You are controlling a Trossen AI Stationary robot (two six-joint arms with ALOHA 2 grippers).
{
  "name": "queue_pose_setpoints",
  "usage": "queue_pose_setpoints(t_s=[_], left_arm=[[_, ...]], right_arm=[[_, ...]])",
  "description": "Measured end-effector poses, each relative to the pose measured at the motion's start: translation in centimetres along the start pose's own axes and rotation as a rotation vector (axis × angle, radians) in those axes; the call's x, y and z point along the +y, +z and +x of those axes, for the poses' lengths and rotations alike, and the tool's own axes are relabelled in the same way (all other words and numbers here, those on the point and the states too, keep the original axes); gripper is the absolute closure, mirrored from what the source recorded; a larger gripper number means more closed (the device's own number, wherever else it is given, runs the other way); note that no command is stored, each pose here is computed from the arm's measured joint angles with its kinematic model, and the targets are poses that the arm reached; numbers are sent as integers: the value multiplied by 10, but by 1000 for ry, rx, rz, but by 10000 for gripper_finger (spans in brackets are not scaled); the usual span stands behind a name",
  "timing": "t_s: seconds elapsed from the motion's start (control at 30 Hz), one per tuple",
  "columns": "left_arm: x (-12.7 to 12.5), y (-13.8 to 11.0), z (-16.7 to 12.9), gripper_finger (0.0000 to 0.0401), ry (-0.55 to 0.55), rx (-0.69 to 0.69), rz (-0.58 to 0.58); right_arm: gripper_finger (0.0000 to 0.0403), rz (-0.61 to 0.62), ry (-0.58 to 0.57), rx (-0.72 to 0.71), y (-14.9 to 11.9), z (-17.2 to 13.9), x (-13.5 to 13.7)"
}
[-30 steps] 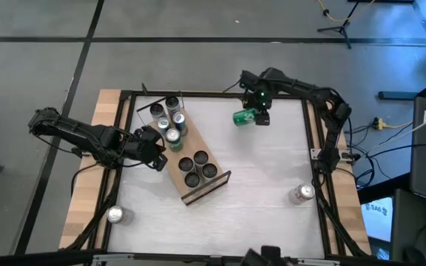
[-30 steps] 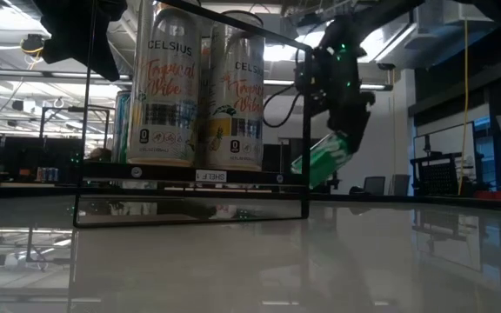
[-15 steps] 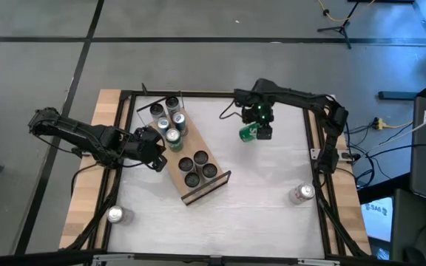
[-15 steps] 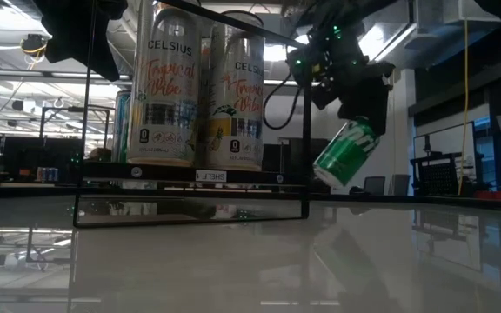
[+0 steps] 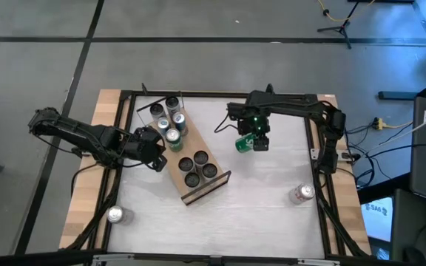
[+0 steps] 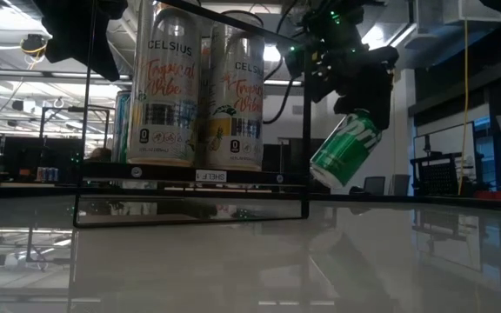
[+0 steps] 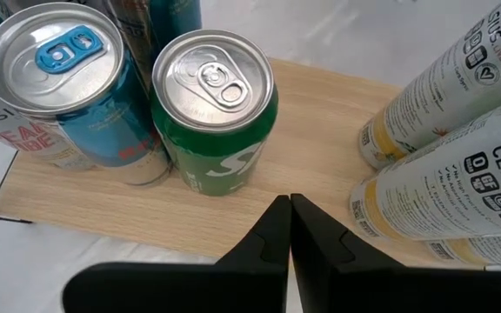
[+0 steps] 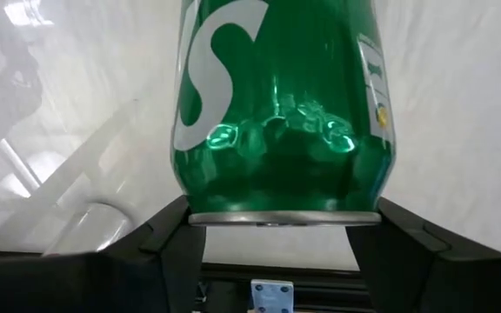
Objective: Place canned beverage on shelf
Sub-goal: Put the green soda can on the shelf aligned with the other green soda can
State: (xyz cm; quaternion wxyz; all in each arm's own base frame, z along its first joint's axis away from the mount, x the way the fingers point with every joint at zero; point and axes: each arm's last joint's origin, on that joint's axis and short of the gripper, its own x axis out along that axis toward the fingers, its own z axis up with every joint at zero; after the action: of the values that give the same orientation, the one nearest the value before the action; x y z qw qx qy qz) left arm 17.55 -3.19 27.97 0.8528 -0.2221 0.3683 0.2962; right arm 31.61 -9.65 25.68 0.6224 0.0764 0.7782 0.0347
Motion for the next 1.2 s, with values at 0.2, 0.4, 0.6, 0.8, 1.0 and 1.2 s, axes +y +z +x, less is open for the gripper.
queue_pose_setpoints(t_s=[0.2, 0.4, 0.6, 0.8, 1.0, 1.2], left_arm=[[1, 1, 0, 401, 25, -37, -1], [-1, 7, 0, 401, 55, -152, -19], [-12, 17, -2, 401, -15, -258, 52], [-24, 30, -8, 401, -90, -393, 148], [-30, 41, -14, 401, -89, -524, 239], [-31, 51, -15, 401, -94, -586, 341]], right_arm=[[165, 25, -54, 14, 0, 0, 0], [165, 25, -97, 25, 0, 0, -2], [161, 21, -96, 26, 0, 0, -2], [160, 11, -96, 26, 0, 0, -2], [160, 9, -99, 14, 1, 0, -2], [160, -40, -113, -34, 6, 0, -4]])
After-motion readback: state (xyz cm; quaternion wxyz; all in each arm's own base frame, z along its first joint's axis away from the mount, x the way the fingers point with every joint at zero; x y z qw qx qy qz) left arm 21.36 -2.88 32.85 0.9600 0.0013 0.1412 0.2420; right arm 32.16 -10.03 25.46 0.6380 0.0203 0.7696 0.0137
